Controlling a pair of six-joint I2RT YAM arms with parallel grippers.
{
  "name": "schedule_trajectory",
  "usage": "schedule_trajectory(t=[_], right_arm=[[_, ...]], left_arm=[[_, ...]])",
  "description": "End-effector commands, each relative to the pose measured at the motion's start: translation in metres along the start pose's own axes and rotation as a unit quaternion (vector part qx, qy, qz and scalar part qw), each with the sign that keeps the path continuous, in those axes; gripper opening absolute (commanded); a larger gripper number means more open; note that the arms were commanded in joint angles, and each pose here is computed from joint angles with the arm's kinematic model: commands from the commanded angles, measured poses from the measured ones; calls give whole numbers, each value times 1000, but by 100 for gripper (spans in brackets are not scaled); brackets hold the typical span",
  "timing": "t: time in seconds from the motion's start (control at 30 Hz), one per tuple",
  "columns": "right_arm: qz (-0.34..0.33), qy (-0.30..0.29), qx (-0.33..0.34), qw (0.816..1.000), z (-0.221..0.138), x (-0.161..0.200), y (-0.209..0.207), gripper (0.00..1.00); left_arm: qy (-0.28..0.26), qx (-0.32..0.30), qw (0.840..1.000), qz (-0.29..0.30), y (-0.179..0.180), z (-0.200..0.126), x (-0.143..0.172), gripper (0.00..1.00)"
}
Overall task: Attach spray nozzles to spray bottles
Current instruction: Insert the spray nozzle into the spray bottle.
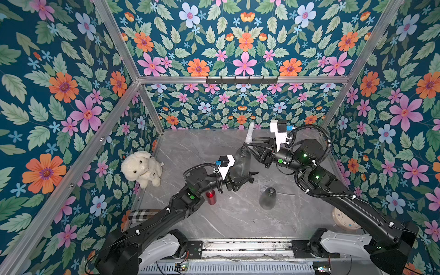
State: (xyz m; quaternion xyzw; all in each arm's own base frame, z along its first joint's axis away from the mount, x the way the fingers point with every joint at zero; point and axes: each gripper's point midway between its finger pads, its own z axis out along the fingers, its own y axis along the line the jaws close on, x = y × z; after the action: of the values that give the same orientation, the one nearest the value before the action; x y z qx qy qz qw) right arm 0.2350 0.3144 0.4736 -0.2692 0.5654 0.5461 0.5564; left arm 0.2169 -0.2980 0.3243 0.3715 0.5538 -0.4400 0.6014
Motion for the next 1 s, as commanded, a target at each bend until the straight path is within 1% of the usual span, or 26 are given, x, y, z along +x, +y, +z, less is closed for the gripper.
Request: schedule_trajectory(t=[0.0, 0.33, 0.7, 0.97], right_arm=[[-14, -9, -29, 999, -1, -6, 12, 29], [-18, -8, -65, 998, 1, -5, 22, 29], [-45, 39, -112, 992, -4, 5, 42, 28], [-47, 48, -111, 992, -5, 13, 40, 31]], left_arm=[[-28, -4, 1000, 10, 0, -1, -17, 0], [-31, 4, 999, 4, -3, -2, -20, 0], [-25, 27, 999, 3, -13, -4, -20, 0], [-36, 19, 999, 6, -12, -8, -24, 0]])
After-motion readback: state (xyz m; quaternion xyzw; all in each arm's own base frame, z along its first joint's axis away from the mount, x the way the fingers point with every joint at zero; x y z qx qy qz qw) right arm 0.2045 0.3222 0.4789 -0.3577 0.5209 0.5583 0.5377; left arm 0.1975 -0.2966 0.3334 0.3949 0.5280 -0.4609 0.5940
